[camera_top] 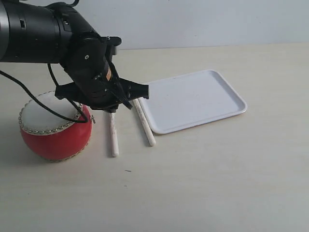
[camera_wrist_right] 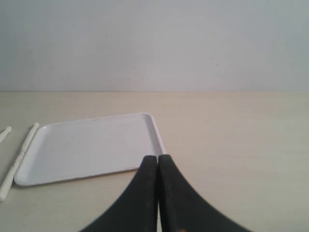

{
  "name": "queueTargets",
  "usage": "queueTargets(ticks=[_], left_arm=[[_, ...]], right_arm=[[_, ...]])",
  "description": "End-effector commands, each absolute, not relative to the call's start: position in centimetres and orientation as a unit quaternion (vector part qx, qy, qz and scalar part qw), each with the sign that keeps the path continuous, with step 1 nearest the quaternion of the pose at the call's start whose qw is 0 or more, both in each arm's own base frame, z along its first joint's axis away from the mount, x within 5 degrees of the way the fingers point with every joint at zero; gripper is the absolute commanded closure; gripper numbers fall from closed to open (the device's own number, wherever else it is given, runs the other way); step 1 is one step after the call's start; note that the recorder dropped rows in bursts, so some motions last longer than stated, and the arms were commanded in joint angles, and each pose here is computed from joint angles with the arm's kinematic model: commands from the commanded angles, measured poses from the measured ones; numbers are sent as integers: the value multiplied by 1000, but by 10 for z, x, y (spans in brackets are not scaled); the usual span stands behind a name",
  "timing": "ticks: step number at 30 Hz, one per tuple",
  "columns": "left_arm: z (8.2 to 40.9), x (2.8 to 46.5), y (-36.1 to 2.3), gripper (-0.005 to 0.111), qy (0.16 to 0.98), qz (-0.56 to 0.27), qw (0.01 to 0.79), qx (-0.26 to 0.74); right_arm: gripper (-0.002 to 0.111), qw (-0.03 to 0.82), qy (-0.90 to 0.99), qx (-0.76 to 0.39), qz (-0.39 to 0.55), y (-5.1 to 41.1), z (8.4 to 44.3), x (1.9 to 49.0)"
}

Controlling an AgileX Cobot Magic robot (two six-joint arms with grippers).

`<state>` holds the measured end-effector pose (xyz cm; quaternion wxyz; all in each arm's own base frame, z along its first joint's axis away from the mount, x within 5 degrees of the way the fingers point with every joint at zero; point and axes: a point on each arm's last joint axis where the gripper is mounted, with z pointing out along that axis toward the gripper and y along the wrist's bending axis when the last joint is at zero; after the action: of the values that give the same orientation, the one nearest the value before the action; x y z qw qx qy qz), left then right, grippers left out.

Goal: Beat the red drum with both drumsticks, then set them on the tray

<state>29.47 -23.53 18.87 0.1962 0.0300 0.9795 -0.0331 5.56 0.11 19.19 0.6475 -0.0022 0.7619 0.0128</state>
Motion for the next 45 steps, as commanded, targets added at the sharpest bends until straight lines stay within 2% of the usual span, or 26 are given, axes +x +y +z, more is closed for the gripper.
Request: queueTargets(ticks=[1, 5, 16, 24, 27, 31, 33, 45], left_arm=[[176, 303, -231, 107, 983, -32, 181, 6], [170, 307, -232, 107, 979, -16, 199, 35], [152, 315, -241, 107, 975, -42, 214, 51], [150, 320, -233, 106, 978, -53, 201, 4], [149, 322, -225, 95, 981, -38, 190, 4], [148, 321, -223, 68, 983, -28, 182, 2], [148, 322, -223, 60, 982, -31, 185, 3], [144, 325, -228, 60, 979, -53, 198, 1]], right_arm=[[108, 649, 761, -4, 8, 1, 191, 55], [108, 649, 761, -5, 7, 1, 191, 55], [108, 649, 761, -4, 8, 1, 191, 55], [108, 649, 761, -4, 8, 1, 191, 55], [108, 649, 761, -4, 8, 1, 191, 55], [108, 649, 761, -5, 7, 1, 191, 55], [108, 649, 761, -5, 7, 1, 191, 55], [108, 649, 761, -5, 7, 1, 191, 55]])
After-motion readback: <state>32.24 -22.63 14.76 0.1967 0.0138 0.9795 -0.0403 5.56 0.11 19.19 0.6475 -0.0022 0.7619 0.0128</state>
